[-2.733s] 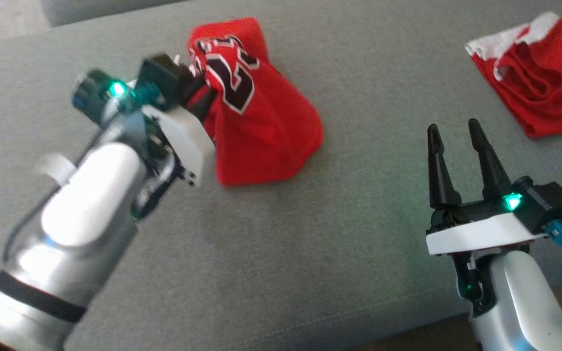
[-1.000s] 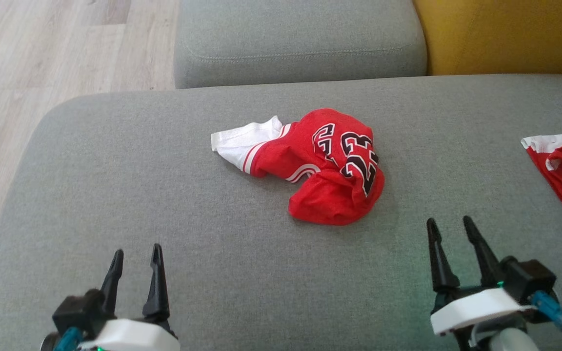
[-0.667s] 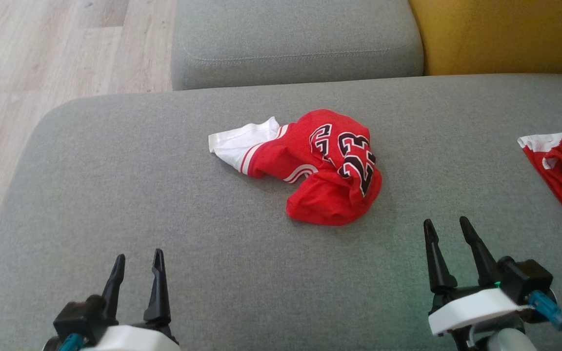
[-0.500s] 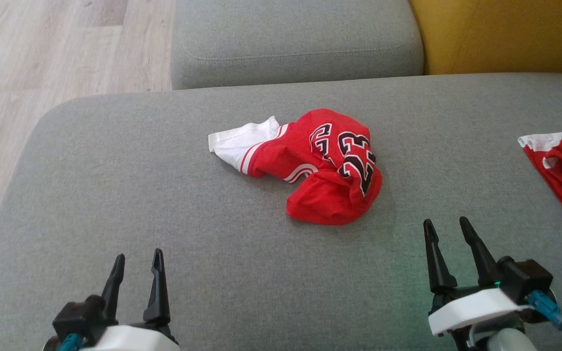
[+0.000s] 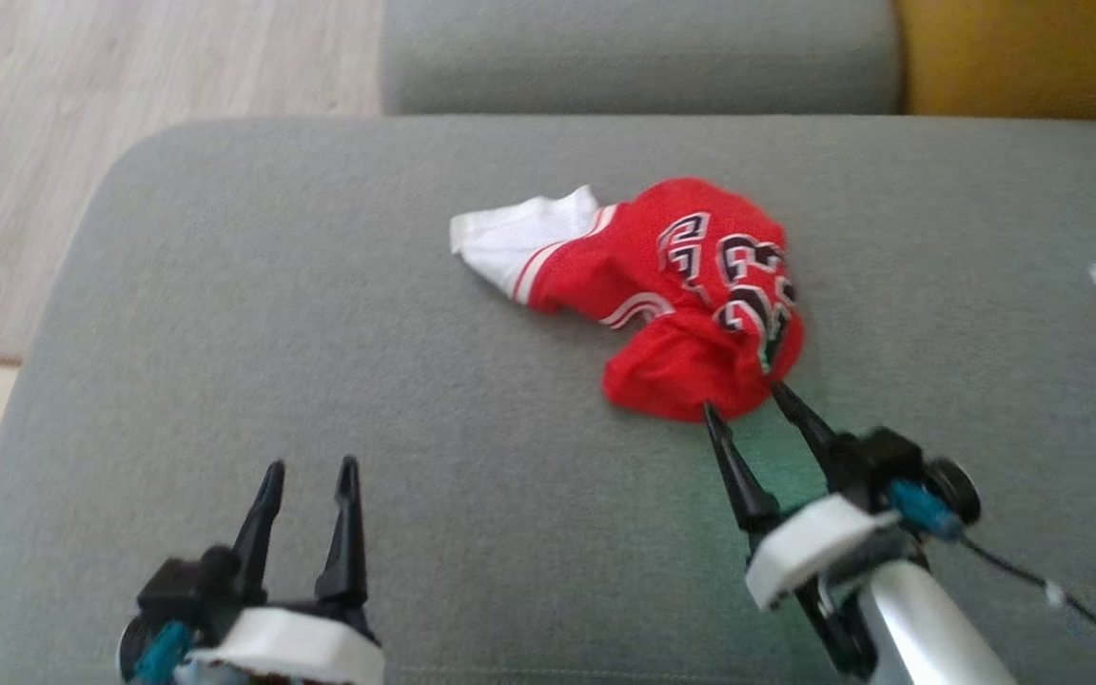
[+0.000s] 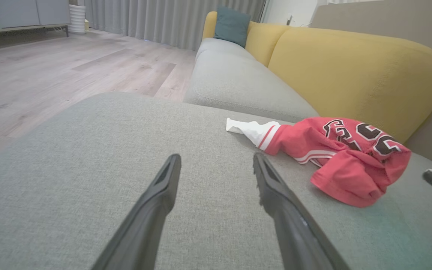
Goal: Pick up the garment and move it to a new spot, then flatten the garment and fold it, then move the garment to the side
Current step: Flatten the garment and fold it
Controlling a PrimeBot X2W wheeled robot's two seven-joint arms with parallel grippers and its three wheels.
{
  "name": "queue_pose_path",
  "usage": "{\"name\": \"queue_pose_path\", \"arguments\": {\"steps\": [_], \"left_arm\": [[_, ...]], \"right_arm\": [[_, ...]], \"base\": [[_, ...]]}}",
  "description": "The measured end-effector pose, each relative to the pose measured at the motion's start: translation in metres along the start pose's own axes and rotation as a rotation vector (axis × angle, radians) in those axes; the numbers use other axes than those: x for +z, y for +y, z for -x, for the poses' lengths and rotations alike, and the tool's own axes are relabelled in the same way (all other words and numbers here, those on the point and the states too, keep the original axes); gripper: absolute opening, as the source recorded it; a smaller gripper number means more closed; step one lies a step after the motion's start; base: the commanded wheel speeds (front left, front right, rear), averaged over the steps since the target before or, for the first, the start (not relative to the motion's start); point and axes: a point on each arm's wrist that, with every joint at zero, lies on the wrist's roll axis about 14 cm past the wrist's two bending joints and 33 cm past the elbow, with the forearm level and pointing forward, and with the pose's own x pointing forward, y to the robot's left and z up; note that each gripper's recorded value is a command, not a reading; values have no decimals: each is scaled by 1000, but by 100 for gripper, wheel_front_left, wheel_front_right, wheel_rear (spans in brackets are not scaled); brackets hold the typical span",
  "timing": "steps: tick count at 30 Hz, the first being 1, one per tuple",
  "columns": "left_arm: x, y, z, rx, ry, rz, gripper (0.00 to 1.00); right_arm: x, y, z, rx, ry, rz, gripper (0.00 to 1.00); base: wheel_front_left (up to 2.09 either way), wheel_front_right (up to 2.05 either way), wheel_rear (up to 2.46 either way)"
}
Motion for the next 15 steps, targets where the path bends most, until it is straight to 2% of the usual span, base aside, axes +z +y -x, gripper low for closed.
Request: {"name": "queue_pose_path", "arguments": {"steps": [5,10,11,12,14,15], "left_arm": [[4,7,-8,35,-14,19,100],[-2,25,1,109,6,22,100],[-3,29,3,123,9,21,100],[-3,32,4,135,11,20,100],[-5,37,6,153,17,19,100],[-5,38,7,158,20,18,100]], "right_arm": [[-20,13,-46,99,113,128,100],[-55,14,-67,142,266,246,100],[-58,14,-71,146,275,249,85],[-61,14,-74,149,283,252,49],[-65,14,-78,152,297,261,28],[-68,12,-79,151,307,265,21]], "base": [[0,0,0],[0,0,0],[0,0,0],[0,0,0],[0,0,0],[0,0,0]]}}
